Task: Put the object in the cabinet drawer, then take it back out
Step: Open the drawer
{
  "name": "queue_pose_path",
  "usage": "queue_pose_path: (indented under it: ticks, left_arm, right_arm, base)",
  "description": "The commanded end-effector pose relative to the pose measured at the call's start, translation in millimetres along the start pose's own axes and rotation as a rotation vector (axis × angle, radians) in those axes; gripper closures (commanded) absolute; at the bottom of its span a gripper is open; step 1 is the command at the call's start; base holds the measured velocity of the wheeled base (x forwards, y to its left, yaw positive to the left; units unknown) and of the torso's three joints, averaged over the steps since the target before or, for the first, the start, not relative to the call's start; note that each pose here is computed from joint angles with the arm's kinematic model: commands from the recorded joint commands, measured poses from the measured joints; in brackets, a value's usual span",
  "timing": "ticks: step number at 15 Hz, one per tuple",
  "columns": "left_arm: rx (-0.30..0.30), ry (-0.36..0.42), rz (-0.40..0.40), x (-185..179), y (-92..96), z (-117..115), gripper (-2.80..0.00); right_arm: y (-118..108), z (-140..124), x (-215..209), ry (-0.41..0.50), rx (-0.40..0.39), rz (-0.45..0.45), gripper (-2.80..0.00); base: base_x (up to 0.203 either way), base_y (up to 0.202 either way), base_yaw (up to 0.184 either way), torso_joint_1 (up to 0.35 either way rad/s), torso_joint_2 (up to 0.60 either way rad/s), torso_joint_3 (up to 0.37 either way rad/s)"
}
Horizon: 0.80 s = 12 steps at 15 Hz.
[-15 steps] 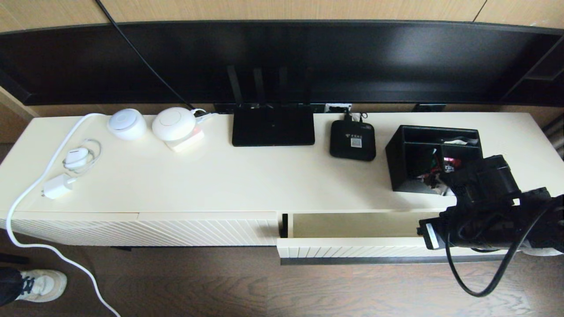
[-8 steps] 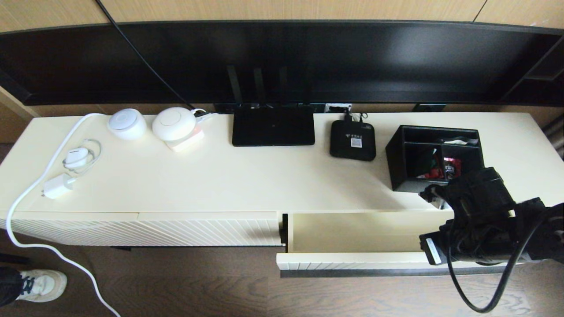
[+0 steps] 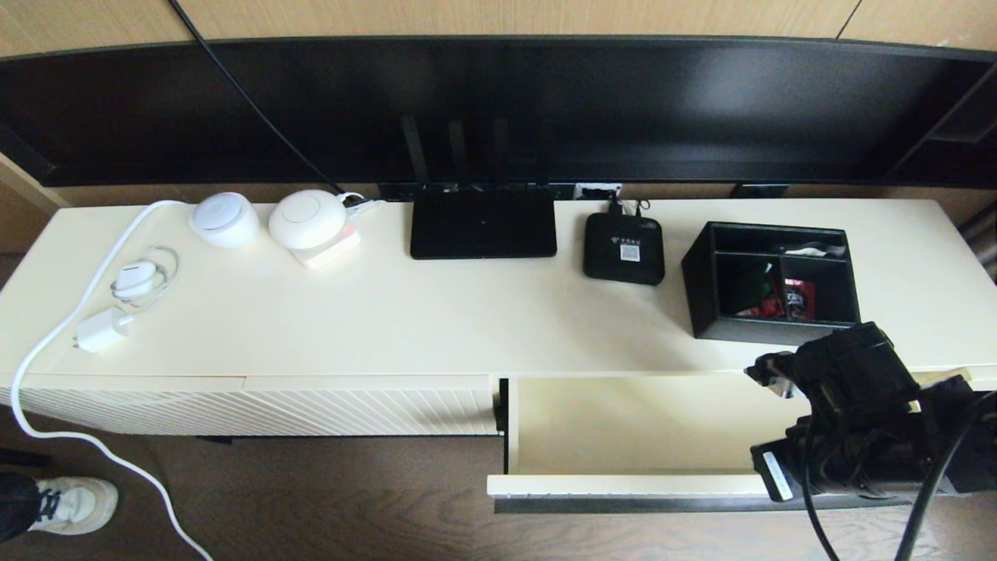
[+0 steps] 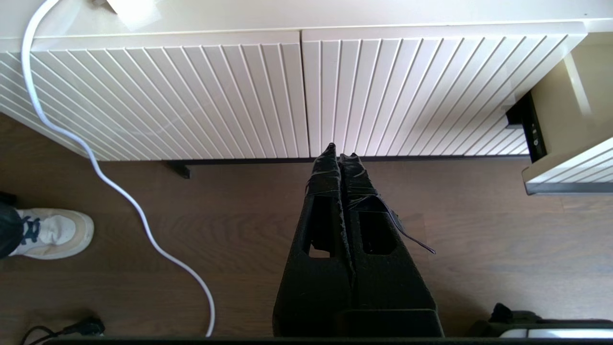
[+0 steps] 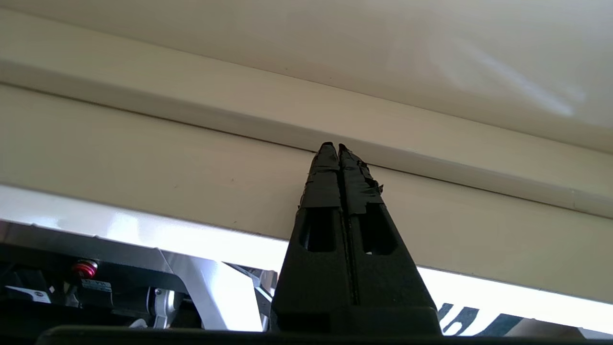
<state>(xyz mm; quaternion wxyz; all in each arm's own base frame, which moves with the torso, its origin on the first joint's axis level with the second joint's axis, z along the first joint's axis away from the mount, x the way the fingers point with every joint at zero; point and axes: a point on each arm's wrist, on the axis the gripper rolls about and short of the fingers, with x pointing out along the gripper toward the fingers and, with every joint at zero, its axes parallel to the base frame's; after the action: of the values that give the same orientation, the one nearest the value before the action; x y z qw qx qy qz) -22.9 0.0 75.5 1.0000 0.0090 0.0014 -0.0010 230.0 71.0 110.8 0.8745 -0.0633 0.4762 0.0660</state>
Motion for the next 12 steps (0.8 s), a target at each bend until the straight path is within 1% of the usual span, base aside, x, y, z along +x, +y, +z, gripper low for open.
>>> queue_pose_path:
  ticks: [1,4,8,11,12]
  left_arm:
    - [0.000,0.001,0.000,0.1,0.0,0.1,0.00]
    - [0.000,0.001,0.000,0.0,0.0,0.3,0.00]
    - [0.000,0.002,0.000,0.1,0.0,-0.1,0.00]
    - [0.000,0.002,0.000,0.1,0.0,-0.1,0.00]
    - [0.000,0.002,0.000,0.1,0.0,-0.1,0.00]
  right_arm:
    - [3.2,-9.9,-0.3,0.031,-0.018,0.001,0.00]
    - [5.6,-22.6,2.4,0.067,-0.037,-0.004,0.00]
    - [4.6,-33.1,4.6,0.102,-0.043,-0.011,0.00]
    - [5.6,-46.0,6.8,0.145,-0.063,-0.012,0.00]
    - [5.8,-46.5,7.1,0.148,-0.064,-0.012,0.00]
  base:
    - [0.000,0.000,0.000,0.000,0.00,0.000]
    - [0.000,0.000,0.000,0.000,0.00,0.000]
    - [0.000,0.000,0.000,0.000,0.00,0.000]
    - [0.000,0.000,0.000,0.000,0.00,0.000]
    - [0.000,0.000,0.000,0.000,0.00,0.000]
